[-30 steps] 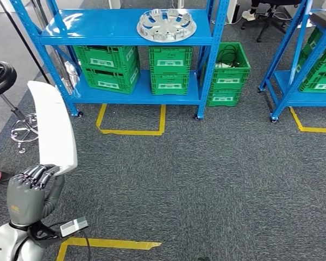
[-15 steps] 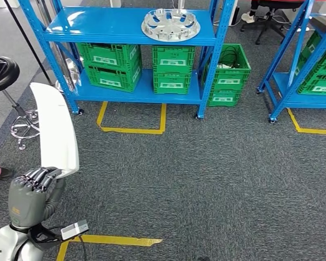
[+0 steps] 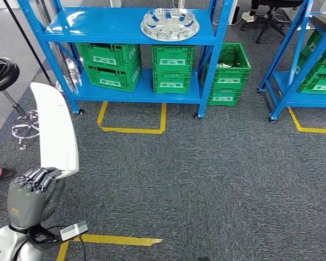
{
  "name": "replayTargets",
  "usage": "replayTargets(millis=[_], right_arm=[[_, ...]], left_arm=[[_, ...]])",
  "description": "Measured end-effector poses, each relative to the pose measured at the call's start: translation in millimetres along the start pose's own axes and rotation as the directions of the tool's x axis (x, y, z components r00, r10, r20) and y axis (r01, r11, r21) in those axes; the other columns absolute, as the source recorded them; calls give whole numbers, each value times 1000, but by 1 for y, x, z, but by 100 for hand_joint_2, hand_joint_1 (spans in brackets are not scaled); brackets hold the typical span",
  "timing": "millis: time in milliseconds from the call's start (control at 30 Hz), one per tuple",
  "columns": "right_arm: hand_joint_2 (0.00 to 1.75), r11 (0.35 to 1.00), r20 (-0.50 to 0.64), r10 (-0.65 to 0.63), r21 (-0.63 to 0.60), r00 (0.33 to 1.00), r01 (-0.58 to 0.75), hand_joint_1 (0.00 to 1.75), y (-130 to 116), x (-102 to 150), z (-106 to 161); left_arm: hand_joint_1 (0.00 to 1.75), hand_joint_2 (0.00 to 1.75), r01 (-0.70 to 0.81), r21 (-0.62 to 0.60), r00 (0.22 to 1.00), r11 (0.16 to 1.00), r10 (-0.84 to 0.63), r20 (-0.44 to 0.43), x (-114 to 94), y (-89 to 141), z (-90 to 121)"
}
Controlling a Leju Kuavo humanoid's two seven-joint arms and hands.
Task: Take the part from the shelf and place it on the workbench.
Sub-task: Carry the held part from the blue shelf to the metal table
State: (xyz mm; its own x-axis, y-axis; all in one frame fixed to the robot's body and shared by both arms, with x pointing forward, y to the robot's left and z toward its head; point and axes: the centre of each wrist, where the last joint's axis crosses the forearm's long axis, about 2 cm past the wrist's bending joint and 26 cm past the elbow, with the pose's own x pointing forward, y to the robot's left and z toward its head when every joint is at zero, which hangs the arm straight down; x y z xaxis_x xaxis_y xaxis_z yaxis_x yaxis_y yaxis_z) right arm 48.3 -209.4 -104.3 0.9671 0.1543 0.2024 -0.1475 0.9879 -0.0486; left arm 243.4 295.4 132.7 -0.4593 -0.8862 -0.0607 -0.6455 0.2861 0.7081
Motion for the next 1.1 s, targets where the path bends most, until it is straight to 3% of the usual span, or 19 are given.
replayTargets(millis=[1100], right_arm=[[0,999,-17,28,-31,999,-28,0,0,0,0]], left_arm=[[175,175,5,11,1000,1000,-5,1,0,1,-2]])
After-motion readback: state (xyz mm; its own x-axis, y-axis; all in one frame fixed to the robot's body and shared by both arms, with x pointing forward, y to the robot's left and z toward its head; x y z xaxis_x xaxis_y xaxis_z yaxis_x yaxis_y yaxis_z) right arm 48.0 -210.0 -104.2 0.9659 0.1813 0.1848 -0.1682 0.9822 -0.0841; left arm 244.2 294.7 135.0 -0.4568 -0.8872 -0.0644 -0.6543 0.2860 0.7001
